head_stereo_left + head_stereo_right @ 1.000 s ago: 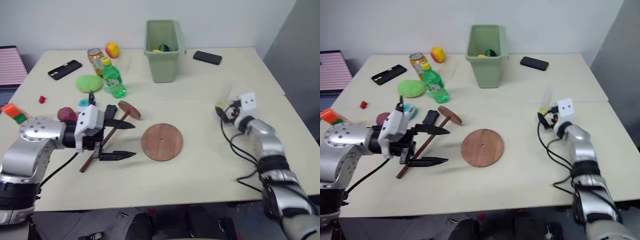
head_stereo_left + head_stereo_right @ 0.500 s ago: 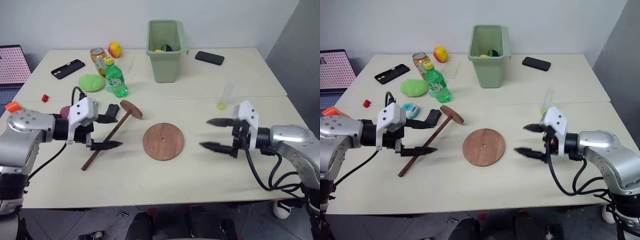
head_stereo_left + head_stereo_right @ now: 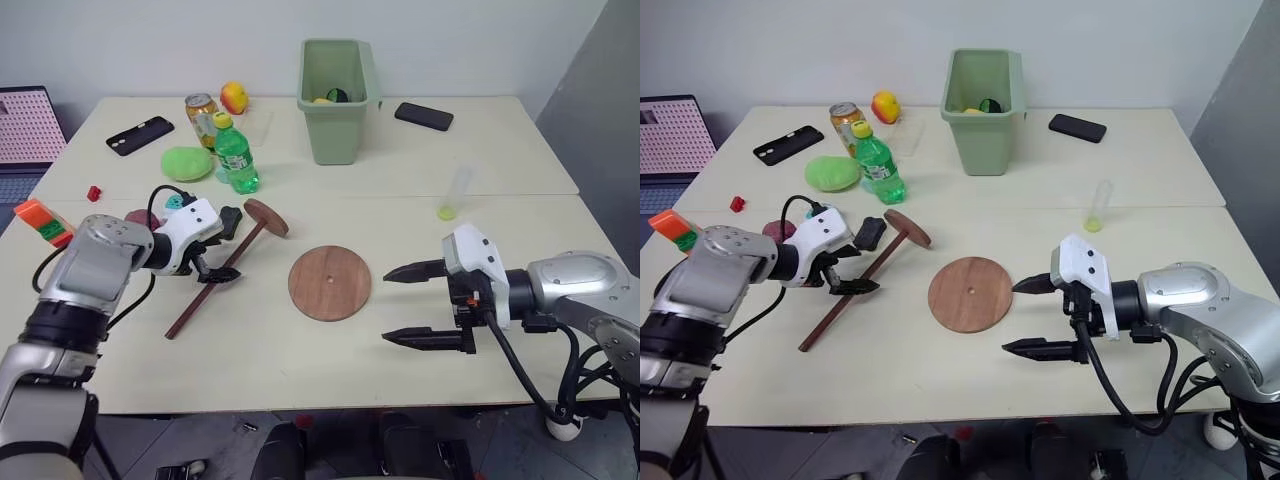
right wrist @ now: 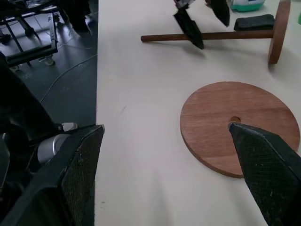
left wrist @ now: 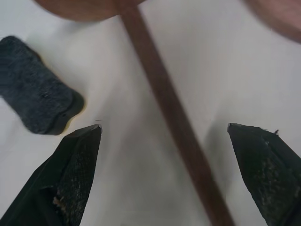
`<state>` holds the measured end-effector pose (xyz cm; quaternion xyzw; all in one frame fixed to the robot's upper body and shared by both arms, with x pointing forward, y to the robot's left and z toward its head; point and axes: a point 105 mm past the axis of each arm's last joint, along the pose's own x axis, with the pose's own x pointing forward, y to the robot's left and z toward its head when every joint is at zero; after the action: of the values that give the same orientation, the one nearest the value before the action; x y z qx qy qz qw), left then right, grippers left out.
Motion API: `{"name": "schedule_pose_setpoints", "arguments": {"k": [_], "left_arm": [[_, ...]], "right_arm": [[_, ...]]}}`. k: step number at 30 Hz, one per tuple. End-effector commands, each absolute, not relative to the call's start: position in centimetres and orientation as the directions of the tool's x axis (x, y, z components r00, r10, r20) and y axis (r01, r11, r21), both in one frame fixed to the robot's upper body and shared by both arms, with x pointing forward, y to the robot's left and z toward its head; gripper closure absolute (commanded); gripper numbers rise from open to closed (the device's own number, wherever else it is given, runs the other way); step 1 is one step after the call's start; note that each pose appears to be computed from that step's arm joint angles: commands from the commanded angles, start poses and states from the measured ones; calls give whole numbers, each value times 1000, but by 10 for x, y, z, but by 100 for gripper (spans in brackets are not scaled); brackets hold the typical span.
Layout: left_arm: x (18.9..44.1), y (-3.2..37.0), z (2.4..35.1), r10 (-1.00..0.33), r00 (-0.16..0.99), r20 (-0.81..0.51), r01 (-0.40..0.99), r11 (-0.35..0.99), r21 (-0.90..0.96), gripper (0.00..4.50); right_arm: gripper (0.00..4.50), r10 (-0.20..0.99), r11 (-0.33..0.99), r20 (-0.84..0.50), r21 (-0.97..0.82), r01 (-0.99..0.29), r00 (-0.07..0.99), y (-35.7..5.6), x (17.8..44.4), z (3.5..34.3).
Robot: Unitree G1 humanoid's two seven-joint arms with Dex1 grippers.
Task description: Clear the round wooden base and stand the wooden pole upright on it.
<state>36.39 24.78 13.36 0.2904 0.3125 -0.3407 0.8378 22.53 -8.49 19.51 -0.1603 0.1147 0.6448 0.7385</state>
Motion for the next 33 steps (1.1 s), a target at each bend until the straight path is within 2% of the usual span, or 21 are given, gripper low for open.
{"name": "schedule_pose_setpoints", "arguments": {"k": [1, 3, 12, 16, 19, 21, 24, 25, 27, 28, 33], "left_arm": [[368, 245, 132, -385, 556, -737, 748, 618, 241, 52], [370, 242, 131, -395, 552, -734, 748, 624, 227, 107], [375, 237, 138, -417, 584, -696, 719, 664, 205, 298], [373, 239, 142, -428, 599, -676, 711, 674, 203, 380], [371, 240, 153, -456, 630, -629, 691, 699, 185, 422], [372, 226, 178, -571, 669, -476, 705, 690, 164, 422], [369, 213, 207, -654, 698, -292, 710, 684, 165, 422], [364, 205, 221, -702, 683, -203, 731, 661, 172, 422], [348, 185, 257, -792, 607, 69, 769, 607, 201, 422], [342, 179, 266, -806, 573, 147, 785, 592, 183, 422], [329, 138, 275, -841, 449, 302, 852, 505, 140, 422]], "right_arm": [[0, 919, 68, -378, -126, -990, 111, -81, 218, 202], [0, 918, 69, -379, -134, -989, 116, -81, 219, 204], [0, 916, 91, -374, -160, -983, 145, -83, 224, 207], [0, 919, 102, -362, -166, -981, 157, -82, 227, 207], [0, 922, 119, -347, -174, -978, 174, -82, 230, 208], [0, 924, 136, -331, -178, -974, 190, -82, 232, 209], [0, 927, 155, -314, -180, -971, 206, -82, 234, 211], [0, 928, 163, -306, -181, -970, 213, -82, 235, 211], [0, 931, 176, -286, -193, -965, 227, -82, 236, 213], [0, 933, 179, -277, -201, -963, 231, -82, 237, 214], [0, 947, 185, -214, -250, -951, 240, -78, 243, 221]]}}
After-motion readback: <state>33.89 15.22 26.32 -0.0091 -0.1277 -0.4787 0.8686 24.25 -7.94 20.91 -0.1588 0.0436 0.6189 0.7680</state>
